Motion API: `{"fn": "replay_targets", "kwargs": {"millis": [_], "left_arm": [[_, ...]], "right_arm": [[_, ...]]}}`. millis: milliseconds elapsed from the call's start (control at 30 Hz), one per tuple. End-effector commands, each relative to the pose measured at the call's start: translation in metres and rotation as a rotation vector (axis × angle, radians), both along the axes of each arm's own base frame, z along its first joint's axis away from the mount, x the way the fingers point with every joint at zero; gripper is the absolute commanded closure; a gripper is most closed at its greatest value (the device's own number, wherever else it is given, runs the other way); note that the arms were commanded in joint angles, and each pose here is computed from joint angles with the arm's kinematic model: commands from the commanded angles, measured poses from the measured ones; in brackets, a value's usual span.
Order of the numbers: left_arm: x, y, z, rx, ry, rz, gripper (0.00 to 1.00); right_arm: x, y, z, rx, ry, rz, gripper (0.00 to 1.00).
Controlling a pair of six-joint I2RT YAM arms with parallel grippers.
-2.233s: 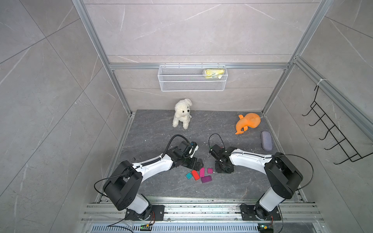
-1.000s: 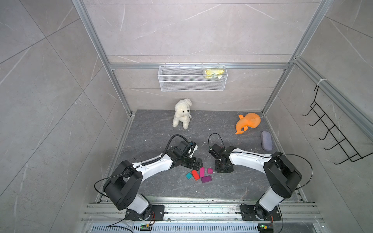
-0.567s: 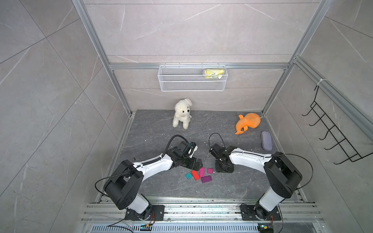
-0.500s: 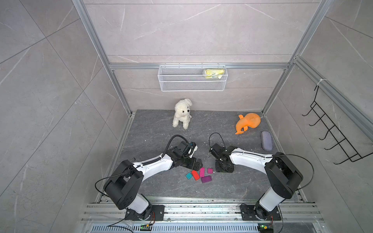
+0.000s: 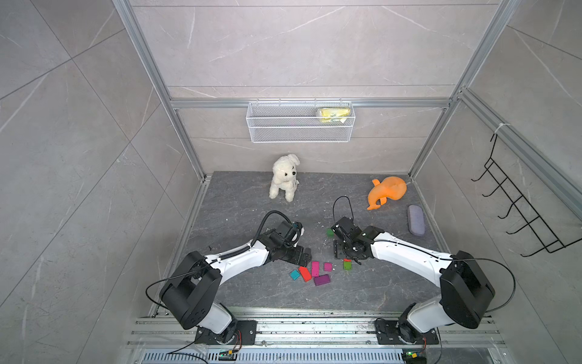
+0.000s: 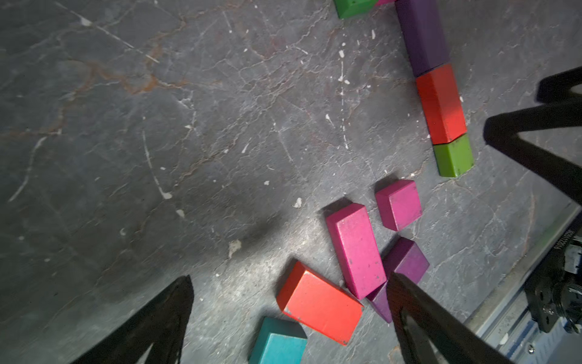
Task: Assemble the number 7 with building blocks
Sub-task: Pick up the building block from the center of the board.
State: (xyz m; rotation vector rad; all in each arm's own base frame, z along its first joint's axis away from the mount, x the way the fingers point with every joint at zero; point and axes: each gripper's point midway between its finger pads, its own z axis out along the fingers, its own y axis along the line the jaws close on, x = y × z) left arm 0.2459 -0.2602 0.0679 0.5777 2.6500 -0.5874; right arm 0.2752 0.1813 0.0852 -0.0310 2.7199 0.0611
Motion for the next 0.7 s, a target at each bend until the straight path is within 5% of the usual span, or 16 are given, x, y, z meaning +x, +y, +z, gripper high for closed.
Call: {"fn": "replay_targets", "kwargs": {"millis": [0,300,667], "left_arm": [[0.011,0.013,0.020,0.048,-0.057,0.053,0.00],[0.005,0.049,0.009,0.236,0.027,0.165,0.00],[-0.027,0.068,0.000,0.290,0.158,0.202,0.00]], "right_arm": [[0.011,0.004,0.017,0.022,-0.108,0.045,0.01],[0.024,0.035,0.027,0.117,-0.192,0.156,0.01],[0.033,0.059,0.022,0.175,-0.224,0.251,0.03]]}}
